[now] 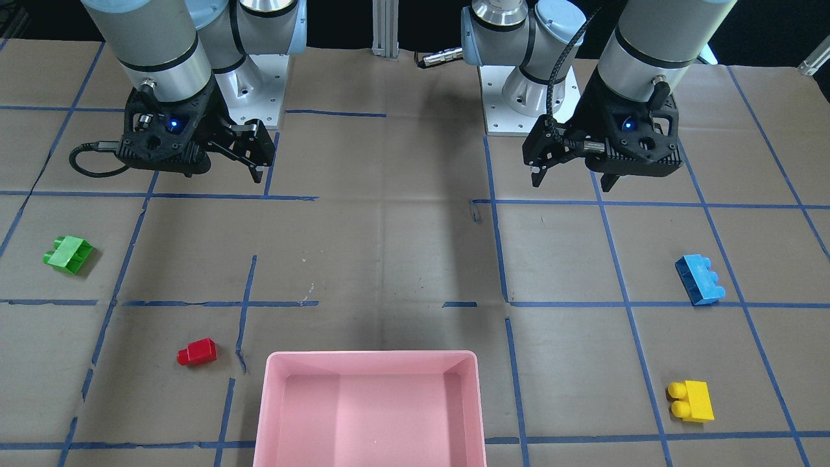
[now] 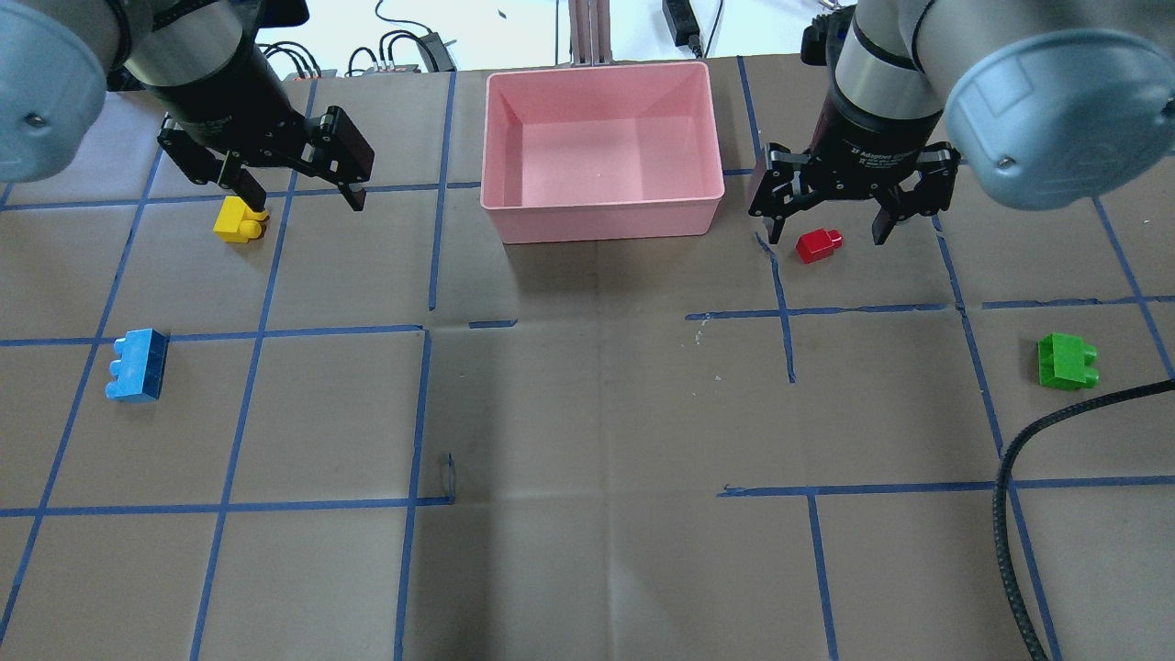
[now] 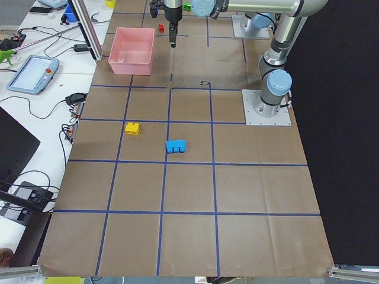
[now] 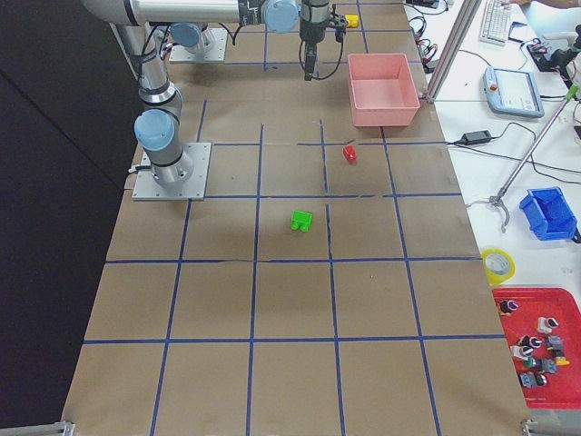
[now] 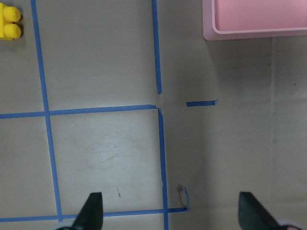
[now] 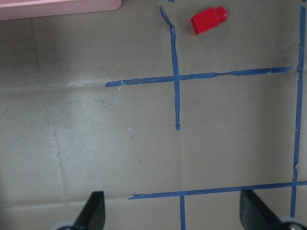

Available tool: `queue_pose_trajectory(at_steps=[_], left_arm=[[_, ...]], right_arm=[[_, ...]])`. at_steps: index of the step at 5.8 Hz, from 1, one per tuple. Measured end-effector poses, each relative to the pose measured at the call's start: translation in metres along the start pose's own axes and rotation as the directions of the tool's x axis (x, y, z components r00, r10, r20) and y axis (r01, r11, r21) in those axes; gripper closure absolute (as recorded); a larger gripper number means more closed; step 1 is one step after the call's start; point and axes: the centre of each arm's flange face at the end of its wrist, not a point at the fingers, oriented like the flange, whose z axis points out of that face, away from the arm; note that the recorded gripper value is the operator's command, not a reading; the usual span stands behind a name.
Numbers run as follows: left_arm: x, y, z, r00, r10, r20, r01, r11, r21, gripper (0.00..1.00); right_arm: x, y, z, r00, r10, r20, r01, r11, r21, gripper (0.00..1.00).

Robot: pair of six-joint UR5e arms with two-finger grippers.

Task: Put all blocks into box

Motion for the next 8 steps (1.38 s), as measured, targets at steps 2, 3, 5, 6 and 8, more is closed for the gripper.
queue_pose_trajectory(at_steps=[2, 3, 5, 6, 8], left_arm=[[0.0, -0.001, 0.001, 1.0, 0.0, 0.0, 0.0, 1.0, -0.002, 0.0], [0.0, -0.001, 0.001, 1.0, 0.0, 0.0, 0.0, 1.0, -0.002, 0.0], [0.0, -0.001, 0.001, 1.0, -0.002, -0.001, 0.002, 1.0, -0.001, 0.0], [-0.001, 0.0, 0.0, 1.0, -0.006, 0.0, 0.006, 1.0, 0.0, 0.0], [-0.03, -0.003, -0.006, 0.999, -0.052, 0.004, 0.052, 0.999, 0.016, 0.0]], right_arm=[[0.0, 0.0, 0.002, 1.0, 0.0, 0.0, 0.0, 1.0, -0.003, 0.0], [0.0, 0.0, 0.002, 1.0, -0.002, -0.001, 0.002, 1.0, -0.005, 0.0], [0.001, 0.0, 0.003, 1.0, -0.007, -0.001, 0.007, 1.0, -0.008, 0.0], [0.001, 0.0, 0.004, 1.0, -0.007, -0.001, 0.007, 1.0, -0.009, 0.0], [0.001, -0.001, 0.005, 1.0, -0.008, -0.003, 0.008, 1.0, -0.011, 0.0]])
